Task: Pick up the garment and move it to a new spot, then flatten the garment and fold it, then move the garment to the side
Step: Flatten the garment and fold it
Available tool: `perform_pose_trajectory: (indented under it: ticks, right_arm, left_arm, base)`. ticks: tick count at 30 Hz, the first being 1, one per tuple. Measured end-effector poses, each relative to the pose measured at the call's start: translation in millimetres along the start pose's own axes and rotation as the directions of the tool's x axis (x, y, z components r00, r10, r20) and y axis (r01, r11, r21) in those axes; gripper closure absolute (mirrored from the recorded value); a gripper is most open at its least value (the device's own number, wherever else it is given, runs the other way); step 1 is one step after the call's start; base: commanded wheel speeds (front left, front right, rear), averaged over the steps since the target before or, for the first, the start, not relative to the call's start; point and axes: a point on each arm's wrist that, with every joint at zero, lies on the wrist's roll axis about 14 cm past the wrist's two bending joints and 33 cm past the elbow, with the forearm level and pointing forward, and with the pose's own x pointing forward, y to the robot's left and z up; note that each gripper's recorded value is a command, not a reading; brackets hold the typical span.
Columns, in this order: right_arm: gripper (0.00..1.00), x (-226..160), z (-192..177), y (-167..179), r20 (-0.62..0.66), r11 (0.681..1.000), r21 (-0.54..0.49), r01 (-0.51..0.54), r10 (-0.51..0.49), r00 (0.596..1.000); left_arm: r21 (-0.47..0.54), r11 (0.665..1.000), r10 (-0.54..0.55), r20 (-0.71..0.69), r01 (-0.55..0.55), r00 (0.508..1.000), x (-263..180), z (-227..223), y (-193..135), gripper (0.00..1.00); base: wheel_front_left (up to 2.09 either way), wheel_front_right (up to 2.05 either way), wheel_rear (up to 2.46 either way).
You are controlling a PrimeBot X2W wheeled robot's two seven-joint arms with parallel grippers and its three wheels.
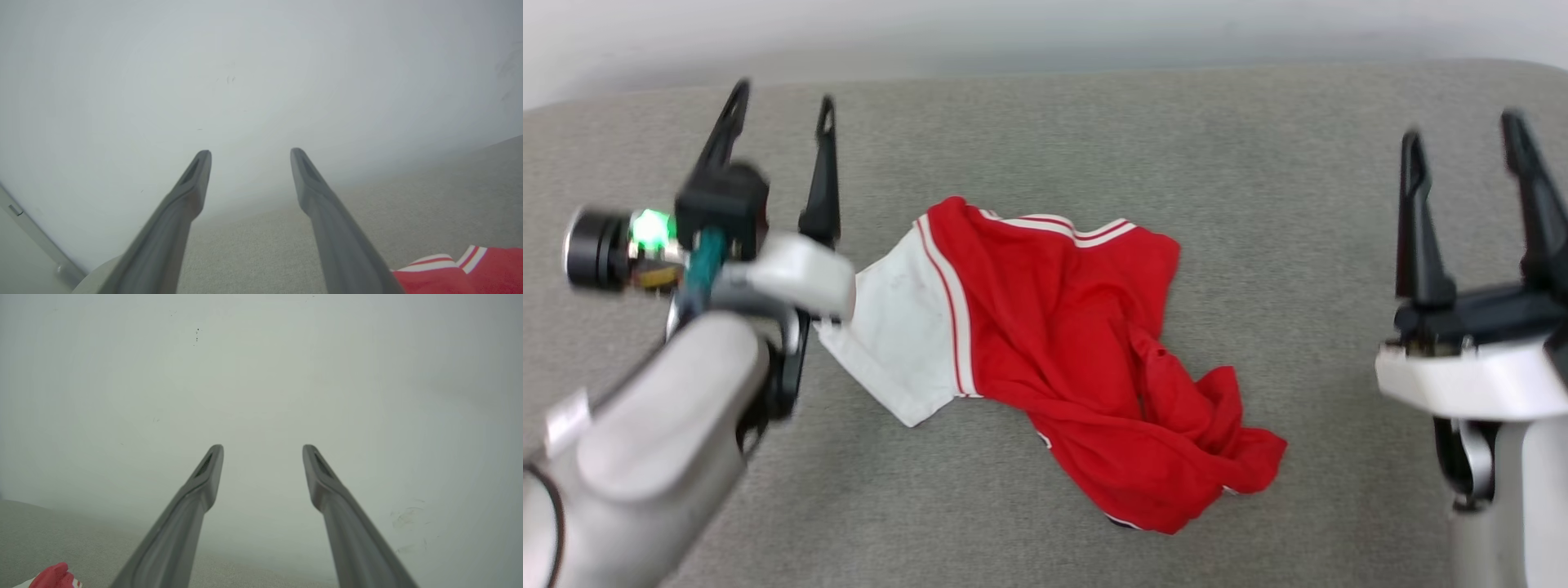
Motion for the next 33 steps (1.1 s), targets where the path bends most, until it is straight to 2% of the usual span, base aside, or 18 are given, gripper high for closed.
perform_pose_trajectory:
  ticks: [4,8,10,12,15,17,18,20,22,25,28,33]
  right_arm:
    - [0.0,29,22,16,0.089,0.997,-0.03,-0.066,0.068,0.994]
    - [0.0,49,15,34,0.077,0.985,-0.061,-0.161,0.165,0.983]
    - [0.0,57,-1,43,0.024,0.974,-0.074,-0.216,0.218,0.976]
    - [0.0,64,-23,54,-0.09,0.957,-0.071,-0.282,0.276,0.957]
    - [0.0,79,-41,73,-0.232,0.922,-0.064,-0.382,0.359,0.904]
    - [0.0,77,-66,83,-0.399,0.89,-0.052,-0.454,0.398,0.826]
    - [0.0,72,-81,87,-0.485,0.874,-0.029,-0.486,0.413,0.771]
    - [0.0,65,-96,96,-0.6,0.832,-0.01,-0.555,0.439,0.669]
    - [0.0,62,-107,98,-0.698,0.804,0.026,-0.595,0.441,0.565]
    - [0.0,40,-132,99,-0.833,0.772,0.124,-0.624,0.423,0.358]
    - [0.0,31,-148,96,-0.896,0.761,0.205,-0.616,0.399,0.195]
    - [0.0,21,-182,93,-0.939,0.751,0.261,-0.606,0.342,0.02]
  left_arm:
    - [-0.008,0.991,0.135,0.018,-0.135,0.991,-37,-1,19,0.0]
    - [-0.026,0.969,0.246,0.03,-0.246,0.969,-69,0,31,0.0]
    - [-0.041,0.959,0.282,0.017,-0.281,0.959,-85,-5,33,0.0]
    - [-0.048,0.949,0.311,-0.005,-0.311,0.95,-100,-11,34,0.0]
    - [-0.054,0.938,0.341,-0.036,-0.342,0.939,-118,-21,35,0.0]
    - [-0.058,0.932,0.354,-0.052,-0.357,0.934,-127,-25,35,0.0]
    - [-0.058,0.93,0.361,-0.057,-0.364,0.931,-130,-27,35,0.0]
    - [-0.067,0.928,0.363,-0.073,-0.368,0.929,-135,-32,33,0.0]
    - [-0.068,0.925,0.37,-0.079,-0.375,0.926,-137,-35,33,0.0]
    - [-0.073,0.924,0.369,-0.084,-0.375,0.926,-138,-39,31,0.0]
    - [-0.073,0.921,0.376,-0.089,-0.382,0.922,-136,-43,32,0.0]
    - [-0.077,0.917,0.384,-0.096,-0.392,0.918,-128,-50,33,0.0]
  base:
    - [0.0,0.0,0.0]
    - [0.0,0.0,0.0]
    - [0.0,0.0,0.0]
    - [0.0,0.0,0.0]
    - [0.0,0.0,0.0]
    - [0.0,0.0,0.0]
    - [0.0,0.0,0.0]
    - [0.0,0.0,0.0]
    - [0.0,0.0,0.0]
    - [0.0,0.0,0.0]
    - [0.0,0.0,0.0]
    - [0.0,0.0,0.0]
